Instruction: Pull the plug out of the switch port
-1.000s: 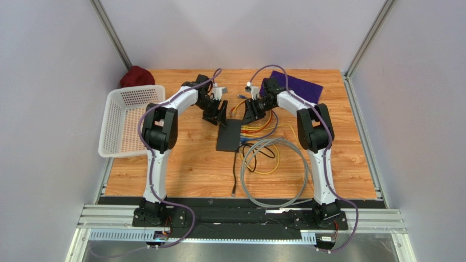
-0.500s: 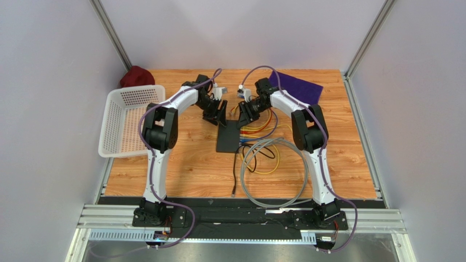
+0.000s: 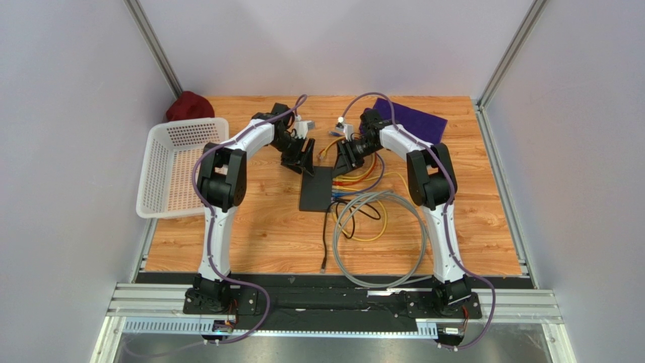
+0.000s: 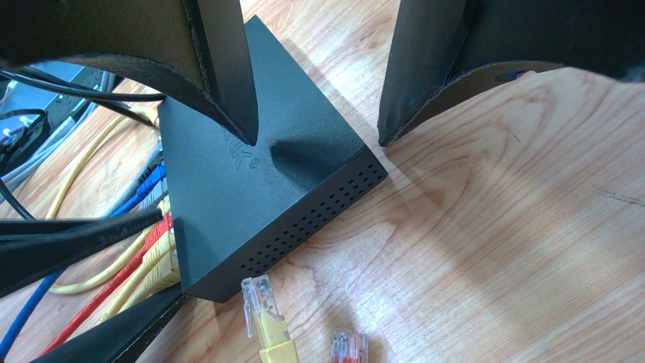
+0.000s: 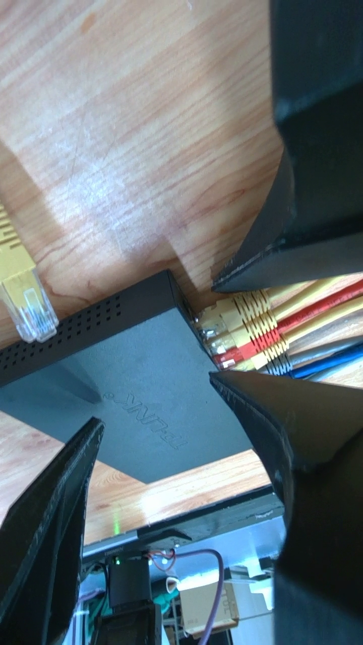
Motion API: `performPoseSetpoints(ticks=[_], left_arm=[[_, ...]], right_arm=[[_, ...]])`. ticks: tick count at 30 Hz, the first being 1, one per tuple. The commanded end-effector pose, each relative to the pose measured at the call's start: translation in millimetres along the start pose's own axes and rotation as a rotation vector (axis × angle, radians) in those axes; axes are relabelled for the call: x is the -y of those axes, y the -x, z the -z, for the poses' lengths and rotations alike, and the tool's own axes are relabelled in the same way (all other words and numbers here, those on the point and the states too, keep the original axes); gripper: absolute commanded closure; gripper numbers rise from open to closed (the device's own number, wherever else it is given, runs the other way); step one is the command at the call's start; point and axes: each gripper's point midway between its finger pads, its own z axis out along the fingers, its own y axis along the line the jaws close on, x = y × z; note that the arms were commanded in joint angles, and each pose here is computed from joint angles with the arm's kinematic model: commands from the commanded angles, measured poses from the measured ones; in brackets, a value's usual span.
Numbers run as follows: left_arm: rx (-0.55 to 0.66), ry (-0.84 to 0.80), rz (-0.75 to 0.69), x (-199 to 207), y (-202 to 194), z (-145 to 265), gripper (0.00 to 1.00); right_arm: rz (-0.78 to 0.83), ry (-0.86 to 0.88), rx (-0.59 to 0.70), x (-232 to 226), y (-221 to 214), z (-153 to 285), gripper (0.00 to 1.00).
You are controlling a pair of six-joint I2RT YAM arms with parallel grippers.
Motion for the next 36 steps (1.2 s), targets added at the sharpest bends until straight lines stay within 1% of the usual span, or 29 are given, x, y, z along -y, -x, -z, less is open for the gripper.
performPoseSetpoints(ticks=[1, 6, 10, 13, 15, 20, 24, 27, 31, 32, 34, 35, 36], left_arm=[[-0.020, -0.005, -0.010, -2.5, -2.3, -8.9, 0.31], [-0.022, -0.005, -0.010, -2.7, -2.8, -9.2, 0.31], [-0.019, -0.006, -0.014, -2.2, -2.1, -8.7, 0.31], [-0.022, -0.006, -0.017, -1.6, -2.7, -9.9, 0.31], [-0.018, -0.005, -0.027, -1.0, -1.1, -9.4, 0.31], [-0.019, 0.003, -0.032, -1.9, -0.8, -9.7, 0.30], [-0.016, 0.009, -0.039, -2.0, -0.1, -7.9, 0.30], [-0.001, 0.025, -0.061, -0.7, 4.2, 1.8, 0.31], [0.069, 0.028, -0.083, 6.2, 17.0, 29.4, 0.30], [0.107, 0.039, -0.103, 11.0, 24.5, 43.1, 0.28], [0.133, 0.046, -0.115, 13.9, 25.6, 56.3, 0.27], [0.166, 0.037, -0.141, 22.8, 30.0, 68.0, 0.27], [0.160, 0.029, -0.143, 24.9, 24.5, 68.8, 0.27]], right_arm=[[-0.091, -0.100, -0.104, 34.6, -39.3, -13.6, 0.53], [-0.092, -0.126, -0.107, 39.3, -39.3, -15.9, 0.62], [-0.094, -0.130, -0.109, 41.3, -39.5, -18.7, 0.63], [-0.084, -0.135, -0.110, 41.0, -38.9, -19.0, 0.72], [-0.078, -0.143, -0.113, 40.5, -39.5, -18.9, 0.82], [-0.058, -0.149, -0.124, 39.0, -41.3, -20.0, 1.00], [-0.041, -0.164, -0.130, 39.1, -41.8, -20.3, 1.00], [-0.048, -0.184, -0.132, 40.6, -43.0, -19.4, 1.00], [-0.045, -0.185, -0.123, 40.2, -40.2, -17.4, 1.00], [-0.043, -0.186, -0.115, 39.2, -37.8, -14.8, 1.00], [-0.059, -0.171, -0.094, 38.0, -33.6, -8.7, 0.89], [-0.069, -0.162, -0.083, 36.5, -31.0, -5.3, 0.73], [-0.085, -0.154, -0.066, 38.1, -28.0, 0.1, 0.66]])
